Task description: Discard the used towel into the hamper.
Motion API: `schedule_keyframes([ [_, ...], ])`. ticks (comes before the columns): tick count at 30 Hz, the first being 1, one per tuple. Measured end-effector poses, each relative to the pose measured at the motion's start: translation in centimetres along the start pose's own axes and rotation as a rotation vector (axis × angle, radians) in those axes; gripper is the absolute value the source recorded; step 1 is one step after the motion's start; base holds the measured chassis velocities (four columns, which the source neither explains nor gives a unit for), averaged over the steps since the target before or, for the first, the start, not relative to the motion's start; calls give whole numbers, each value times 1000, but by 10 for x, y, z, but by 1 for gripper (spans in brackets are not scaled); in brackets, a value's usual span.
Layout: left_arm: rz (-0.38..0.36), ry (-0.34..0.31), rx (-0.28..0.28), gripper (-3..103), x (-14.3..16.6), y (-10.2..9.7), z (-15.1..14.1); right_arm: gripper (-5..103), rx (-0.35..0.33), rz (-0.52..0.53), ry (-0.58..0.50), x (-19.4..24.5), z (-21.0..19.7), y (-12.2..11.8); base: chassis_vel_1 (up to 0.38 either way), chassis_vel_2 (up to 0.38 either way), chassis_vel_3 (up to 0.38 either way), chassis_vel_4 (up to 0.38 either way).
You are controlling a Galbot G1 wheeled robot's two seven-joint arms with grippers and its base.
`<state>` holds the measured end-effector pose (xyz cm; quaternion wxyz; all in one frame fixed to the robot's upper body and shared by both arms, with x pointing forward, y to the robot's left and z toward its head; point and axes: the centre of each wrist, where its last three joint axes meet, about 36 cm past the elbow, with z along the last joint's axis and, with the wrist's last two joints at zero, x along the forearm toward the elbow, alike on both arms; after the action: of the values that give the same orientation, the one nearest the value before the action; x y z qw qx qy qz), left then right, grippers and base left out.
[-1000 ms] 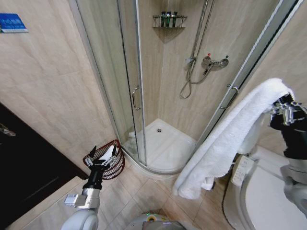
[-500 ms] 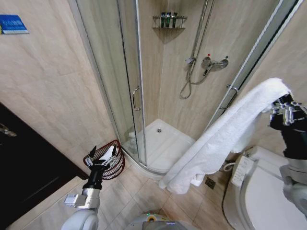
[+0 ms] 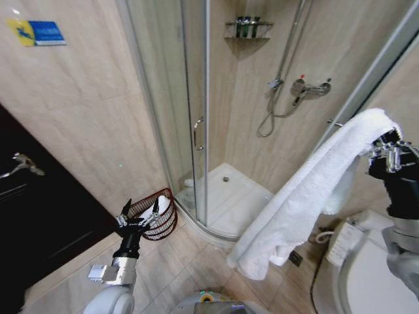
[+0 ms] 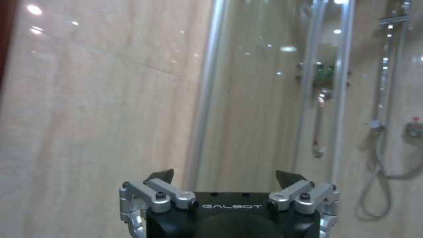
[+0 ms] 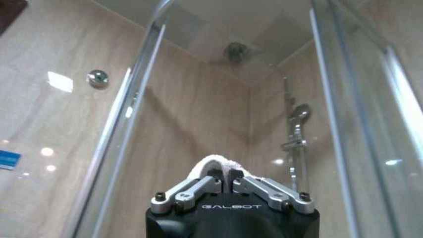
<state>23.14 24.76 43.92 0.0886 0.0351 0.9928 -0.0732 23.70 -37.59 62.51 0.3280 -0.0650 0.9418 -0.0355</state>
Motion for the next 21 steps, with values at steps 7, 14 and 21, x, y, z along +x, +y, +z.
schedule_keyframes([
  [7, 0, 0, 0, 100, 0, 0, 0, 4, 9, -6, 4, -1, 0, 0, 36, 43, 44, 44],
  [14, 0, 0, 0, 100, 0, 0, 0, 4, 10, -17, -1, -3, -1, 0, 64, 66, -64, -77],
  [21, 0, 0, 0, 100, 0, 0, 0, 4, 7, -20, -9, -5, 0, 1, 189, 188, -187, -181],
])
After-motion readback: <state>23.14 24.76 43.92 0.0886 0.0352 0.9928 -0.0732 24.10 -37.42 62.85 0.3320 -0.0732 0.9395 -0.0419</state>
